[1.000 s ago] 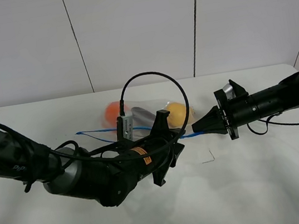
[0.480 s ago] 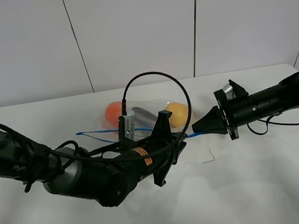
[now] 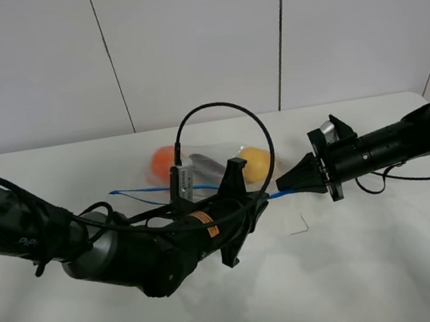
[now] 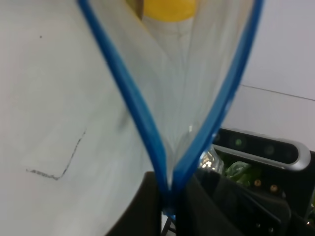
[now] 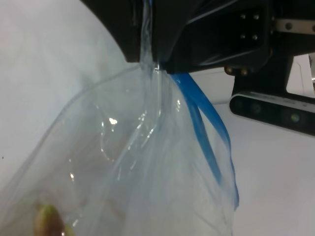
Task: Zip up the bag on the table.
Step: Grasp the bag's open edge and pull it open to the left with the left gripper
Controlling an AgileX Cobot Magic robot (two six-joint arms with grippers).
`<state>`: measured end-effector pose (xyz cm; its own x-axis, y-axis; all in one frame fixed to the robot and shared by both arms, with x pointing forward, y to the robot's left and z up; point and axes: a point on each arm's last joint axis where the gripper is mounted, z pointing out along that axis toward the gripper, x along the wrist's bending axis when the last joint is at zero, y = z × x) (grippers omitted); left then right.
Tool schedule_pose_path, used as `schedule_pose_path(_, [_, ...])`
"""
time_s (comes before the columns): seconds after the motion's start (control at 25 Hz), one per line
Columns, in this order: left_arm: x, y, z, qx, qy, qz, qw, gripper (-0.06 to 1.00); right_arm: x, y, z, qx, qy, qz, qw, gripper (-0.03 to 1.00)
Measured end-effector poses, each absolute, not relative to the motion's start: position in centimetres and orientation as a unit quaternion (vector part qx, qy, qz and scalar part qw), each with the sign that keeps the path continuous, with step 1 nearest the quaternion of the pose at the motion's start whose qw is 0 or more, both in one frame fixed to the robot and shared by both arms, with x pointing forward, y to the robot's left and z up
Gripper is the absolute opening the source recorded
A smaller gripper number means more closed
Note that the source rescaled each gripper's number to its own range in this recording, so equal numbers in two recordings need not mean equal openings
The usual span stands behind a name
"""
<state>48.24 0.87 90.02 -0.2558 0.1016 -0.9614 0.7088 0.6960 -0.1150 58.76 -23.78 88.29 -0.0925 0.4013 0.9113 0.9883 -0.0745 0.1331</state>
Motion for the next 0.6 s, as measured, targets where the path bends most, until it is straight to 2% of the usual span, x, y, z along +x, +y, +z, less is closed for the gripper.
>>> schedule_pose_path(0.32, [49.1,1.8,90.1,0.265,0.737,-0.273,0.559,0.0,58.9,-23.8,88.4,-0.589,-0.587,-0.446,0.331,0.0])
schedule_pose_path(0.6, [49.9,5.1,89.2,0.228,0.742,-0.263,0.573,0.0,59.0,-23.8,88.4,-0.591,-0.583,-0.449,0.33,0.0])
